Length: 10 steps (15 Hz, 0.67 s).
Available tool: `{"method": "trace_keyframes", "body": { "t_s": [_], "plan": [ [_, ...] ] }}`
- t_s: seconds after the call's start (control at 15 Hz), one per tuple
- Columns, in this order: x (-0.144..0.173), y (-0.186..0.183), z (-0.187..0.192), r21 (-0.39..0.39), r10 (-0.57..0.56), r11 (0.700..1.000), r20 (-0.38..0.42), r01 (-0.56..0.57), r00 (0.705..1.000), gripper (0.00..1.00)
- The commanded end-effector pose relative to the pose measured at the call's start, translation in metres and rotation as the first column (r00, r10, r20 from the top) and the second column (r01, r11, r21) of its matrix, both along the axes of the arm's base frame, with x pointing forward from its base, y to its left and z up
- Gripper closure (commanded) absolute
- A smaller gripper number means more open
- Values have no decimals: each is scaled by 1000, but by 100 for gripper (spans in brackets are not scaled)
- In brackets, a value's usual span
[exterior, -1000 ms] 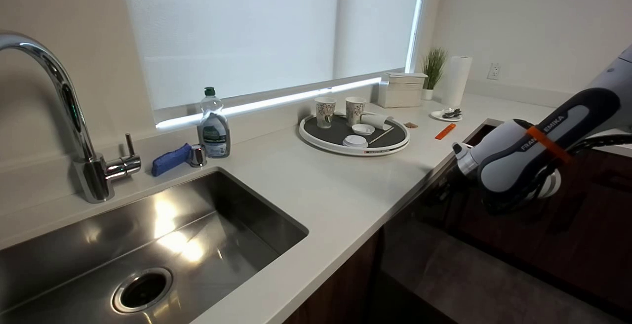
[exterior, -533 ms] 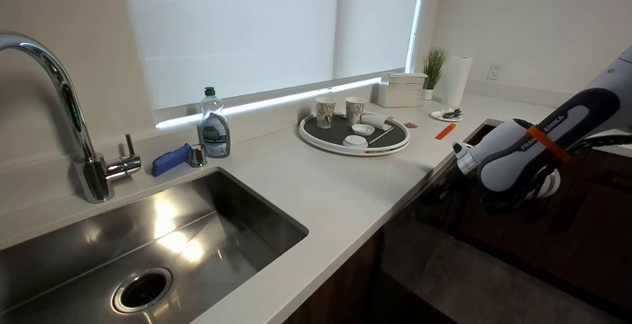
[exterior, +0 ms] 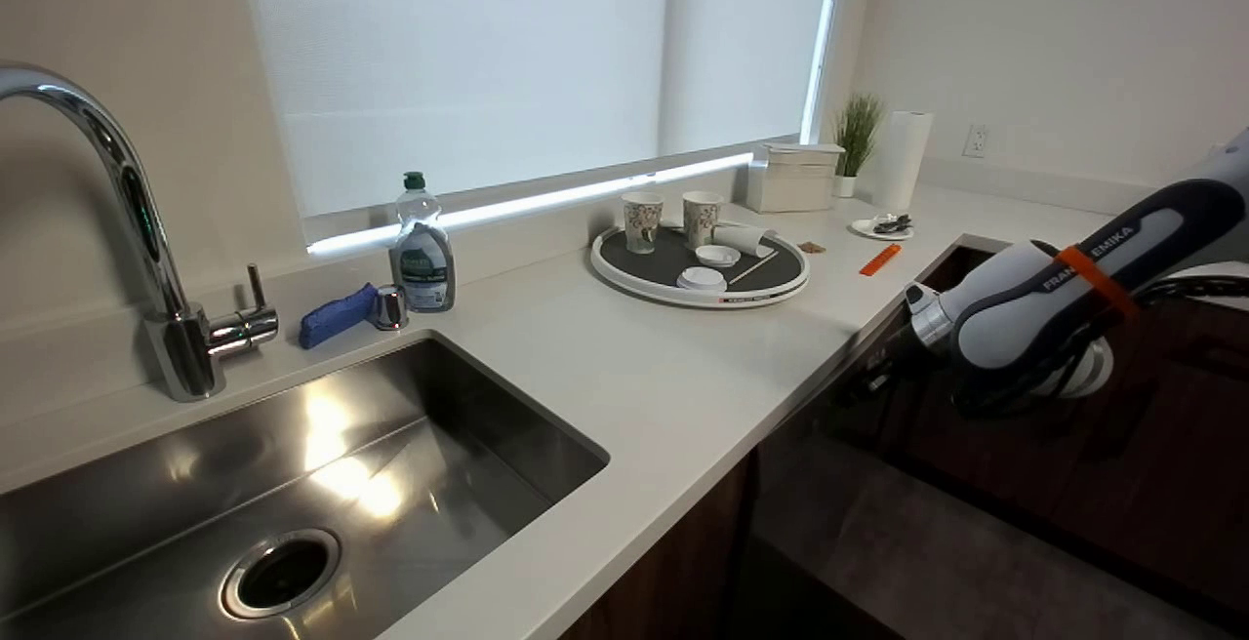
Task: Press one of the buttons on the left side of the dish washing machine
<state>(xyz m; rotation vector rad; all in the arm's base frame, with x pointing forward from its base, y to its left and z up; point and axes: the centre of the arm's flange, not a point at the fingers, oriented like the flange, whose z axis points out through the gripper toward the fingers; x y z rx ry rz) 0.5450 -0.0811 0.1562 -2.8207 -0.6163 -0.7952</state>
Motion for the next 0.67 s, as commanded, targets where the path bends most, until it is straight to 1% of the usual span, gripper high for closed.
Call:
{"method": "trace_keyframes", "body": {
  "t_s": [0.0,0.33,0.6],
  "plan": [
    [18,9,7,72,6,997,8,-6,1000,100],
    [23,10,15,113,8,994,-36,-4,999,100],
    [29,10,18,144,-8,989,-79,19,997,100]
  ]
}}
